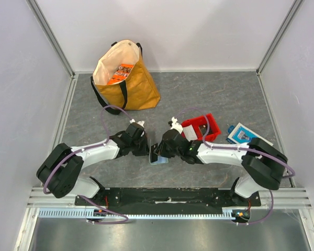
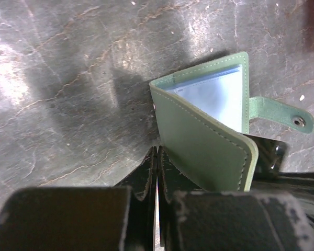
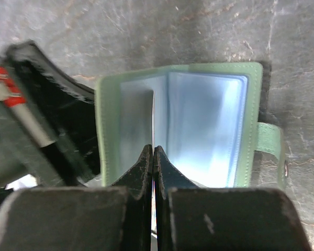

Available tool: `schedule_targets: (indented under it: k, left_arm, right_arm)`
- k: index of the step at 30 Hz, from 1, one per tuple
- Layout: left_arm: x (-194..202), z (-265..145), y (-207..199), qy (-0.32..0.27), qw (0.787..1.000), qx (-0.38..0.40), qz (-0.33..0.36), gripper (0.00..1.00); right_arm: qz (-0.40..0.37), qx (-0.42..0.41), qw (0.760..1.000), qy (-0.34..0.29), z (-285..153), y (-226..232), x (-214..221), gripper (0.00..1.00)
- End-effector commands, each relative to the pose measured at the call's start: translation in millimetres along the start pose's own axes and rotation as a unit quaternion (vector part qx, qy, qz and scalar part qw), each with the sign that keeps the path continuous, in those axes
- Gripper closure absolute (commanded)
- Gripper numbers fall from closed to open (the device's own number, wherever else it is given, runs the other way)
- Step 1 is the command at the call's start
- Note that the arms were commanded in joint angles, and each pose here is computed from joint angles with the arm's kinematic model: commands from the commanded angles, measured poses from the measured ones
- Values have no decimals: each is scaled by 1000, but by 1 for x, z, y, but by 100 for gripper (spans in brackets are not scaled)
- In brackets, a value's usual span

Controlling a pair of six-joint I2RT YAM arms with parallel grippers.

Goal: Put the credit cards into the card holder
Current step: Open the card holder at the center of the board.

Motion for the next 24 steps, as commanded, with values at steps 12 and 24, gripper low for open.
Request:
schedule_targets:
  k: [12, 24]
  left_arm:
    - [5, -17, 23, -36, 998, -22, -56, 85]
    - [-44, -77, -15, -152, 985, 50, -63, 30]
  right_arm:
    - [-76, 97, 991, 54, 38, -20, 44, 100]
    - [-77, 61, 995, 33, 37, -9, 37, 100]
Point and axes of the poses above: each gripper's point midway between its finger pads, its own z axis out along the fingers, its own y axis along the line the jaws close on, x = y × z, the point moved 1 cm from there along -z, back along the fingers, and after that the axes turned 11 degrees about -z, right-handed, at the moved point
